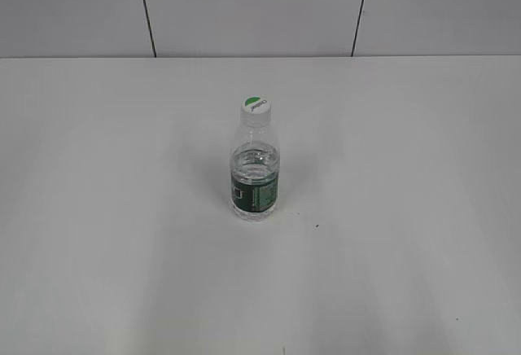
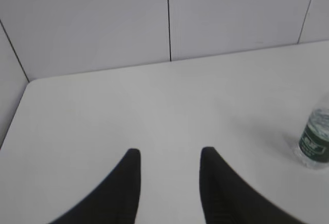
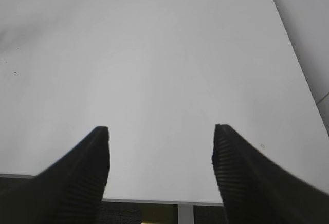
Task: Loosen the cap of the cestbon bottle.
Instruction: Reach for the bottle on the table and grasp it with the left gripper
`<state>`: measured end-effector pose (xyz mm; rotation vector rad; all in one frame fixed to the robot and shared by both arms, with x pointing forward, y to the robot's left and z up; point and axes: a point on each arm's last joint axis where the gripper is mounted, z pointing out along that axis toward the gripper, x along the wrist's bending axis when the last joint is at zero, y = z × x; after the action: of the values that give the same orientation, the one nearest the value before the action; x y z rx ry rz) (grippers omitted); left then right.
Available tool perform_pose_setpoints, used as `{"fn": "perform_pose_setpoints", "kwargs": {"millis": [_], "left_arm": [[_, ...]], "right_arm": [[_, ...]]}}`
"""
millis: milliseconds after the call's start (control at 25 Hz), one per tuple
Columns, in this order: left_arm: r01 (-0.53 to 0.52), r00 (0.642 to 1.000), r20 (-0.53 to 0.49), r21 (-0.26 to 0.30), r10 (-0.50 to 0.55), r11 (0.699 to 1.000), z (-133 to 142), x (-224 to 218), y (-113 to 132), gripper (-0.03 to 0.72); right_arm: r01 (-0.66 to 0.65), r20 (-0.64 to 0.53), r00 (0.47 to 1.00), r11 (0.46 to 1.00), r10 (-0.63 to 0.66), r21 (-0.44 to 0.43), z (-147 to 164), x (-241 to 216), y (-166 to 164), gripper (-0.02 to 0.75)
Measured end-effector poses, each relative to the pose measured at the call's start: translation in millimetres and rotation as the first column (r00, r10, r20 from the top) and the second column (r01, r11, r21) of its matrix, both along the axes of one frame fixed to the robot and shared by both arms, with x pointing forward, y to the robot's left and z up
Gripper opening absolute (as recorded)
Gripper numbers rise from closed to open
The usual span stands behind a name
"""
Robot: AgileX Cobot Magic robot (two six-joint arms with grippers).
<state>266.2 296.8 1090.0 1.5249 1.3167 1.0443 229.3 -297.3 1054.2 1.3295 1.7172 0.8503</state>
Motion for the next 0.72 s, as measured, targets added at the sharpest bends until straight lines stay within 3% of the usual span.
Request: {"fn": "perform_pose_setpoints", "kwargs": {"millis": [280,440,720], "left_arm": [[-0.006,0.991,0.137,0.019,0.003,1.000,20,57,-1,0.243],[-0.023,0.981,0.193,0.015,0.020,1.000,17,90,-1,0.243],[-0.031,0.997,0.070,0.013,0.030,0.999,-21,158,-4,0.243]], "right_arm": [[0.000,0.000,1.000,1.000,0.000,0.000,0,0,0,0.484],[0.000,0.000,1.000,1.000,0.000,0.000,0,0,0,0.484],[0.000,0.000,1.000,1.000,0.000,0.000,0,0,0,0.484]]}}
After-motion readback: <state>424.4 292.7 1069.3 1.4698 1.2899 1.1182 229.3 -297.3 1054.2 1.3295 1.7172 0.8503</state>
